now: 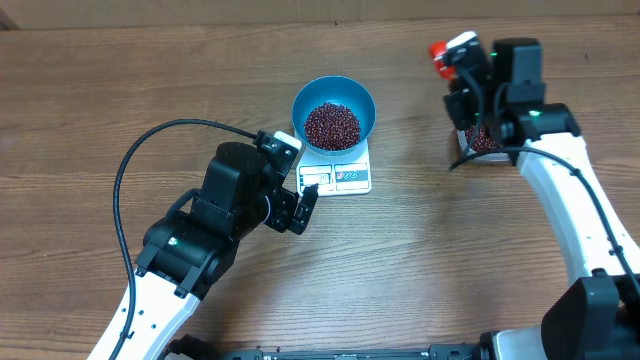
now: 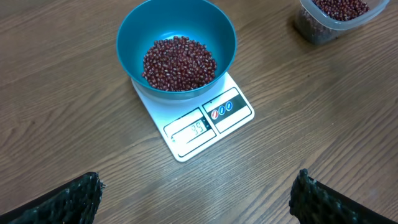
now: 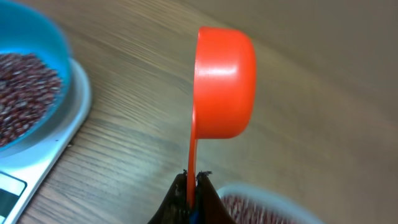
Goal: Scoop item into bowl and weigh 150g on scale
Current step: 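Move the empty scoop right back to the bean tub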
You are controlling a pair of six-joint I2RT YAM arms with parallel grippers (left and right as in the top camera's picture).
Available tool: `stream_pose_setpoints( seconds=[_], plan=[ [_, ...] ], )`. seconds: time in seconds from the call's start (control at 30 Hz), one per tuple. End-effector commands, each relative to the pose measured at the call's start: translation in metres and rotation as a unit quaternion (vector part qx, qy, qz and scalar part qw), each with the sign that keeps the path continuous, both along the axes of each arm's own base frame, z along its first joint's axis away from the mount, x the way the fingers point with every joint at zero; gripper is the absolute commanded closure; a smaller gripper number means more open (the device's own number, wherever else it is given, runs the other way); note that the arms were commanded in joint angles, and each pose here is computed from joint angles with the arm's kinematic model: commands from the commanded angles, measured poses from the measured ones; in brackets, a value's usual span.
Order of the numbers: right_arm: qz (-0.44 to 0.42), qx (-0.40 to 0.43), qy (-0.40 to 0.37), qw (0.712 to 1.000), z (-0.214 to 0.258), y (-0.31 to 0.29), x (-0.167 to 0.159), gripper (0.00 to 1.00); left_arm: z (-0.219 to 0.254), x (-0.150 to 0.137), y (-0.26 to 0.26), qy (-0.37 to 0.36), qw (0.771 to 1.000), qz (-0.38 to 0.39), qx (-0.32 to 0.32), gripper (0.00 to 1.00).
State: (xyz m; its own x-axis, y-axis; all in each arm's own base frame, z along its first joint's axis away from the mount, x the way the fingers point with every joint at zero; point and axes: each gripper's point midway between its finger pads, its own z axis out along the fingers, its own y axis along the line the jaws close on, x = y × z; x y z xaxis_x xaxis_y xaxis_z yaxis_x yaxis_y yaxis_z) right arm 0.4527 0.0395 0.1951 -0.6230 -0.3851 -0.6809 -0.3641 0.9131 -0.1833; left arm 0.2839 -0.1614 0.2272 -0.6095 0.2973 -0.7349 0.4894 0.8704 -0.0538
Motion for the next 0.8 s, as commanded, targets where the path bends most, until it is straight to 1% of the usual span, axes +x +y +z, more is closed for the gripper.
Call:
stream_pose_setpoints(
  seconds=[0.0, 0.1, 0.23, 0.3, 0.37, 0.57, 0.77],
  plan=[
    [-0.121, 0.08, 0.015, 0.989, 0.008, -0.037, -0.004, 0.96, -0.001, 0.0, -0.001, 0.005, 1.0, 0.0, -0.007, 0.01],
    [-0.134, 0.101, 0.051, 0.985, -0.002, -0.054, -0.018, 0.96, -0.001, 0.0, -0.001, 0.005, 1.0, 0.0, -0.007, 0.0],
    [-0.158, 0.101, 0.093, 0.978, -0.016, -0.068, -0.036, 0.96, -0.001, 0.0, -0.001, 0.005, 1.0, 0.0, -0.007, 0.0],
    [-0.17, 0.101, 0.128, 0.972, -0.026, -0.074, -0.051, 0.96, -0.001, 0.0, -0.001, 0.005, 1.0, 0.0, -0.007, 0.0],
    [-0.177, 0.1, 0.143, 0.969, -0.032, -0.077, -0.058, 0.96, -0.001, 0.0, -0.001, 0.005, 1.0, 0.0, -0.007, 0.01],
    [-0.196, 0.088, 0.166, 0.962, -0.046, -0.088, -0.065, 0.96, -0.001, 0.0, -0.001, 0.005, 1.0, 0.0, -0.007, 0.0],
    [-0.203, 0.079, 0.207, 0.954, -0.069, -0.089, -0.076, 0.96, -0.001, 0.0, -0.001, 0.005, 1.0, 0.0, -0.007, 0.0]
  ],
)
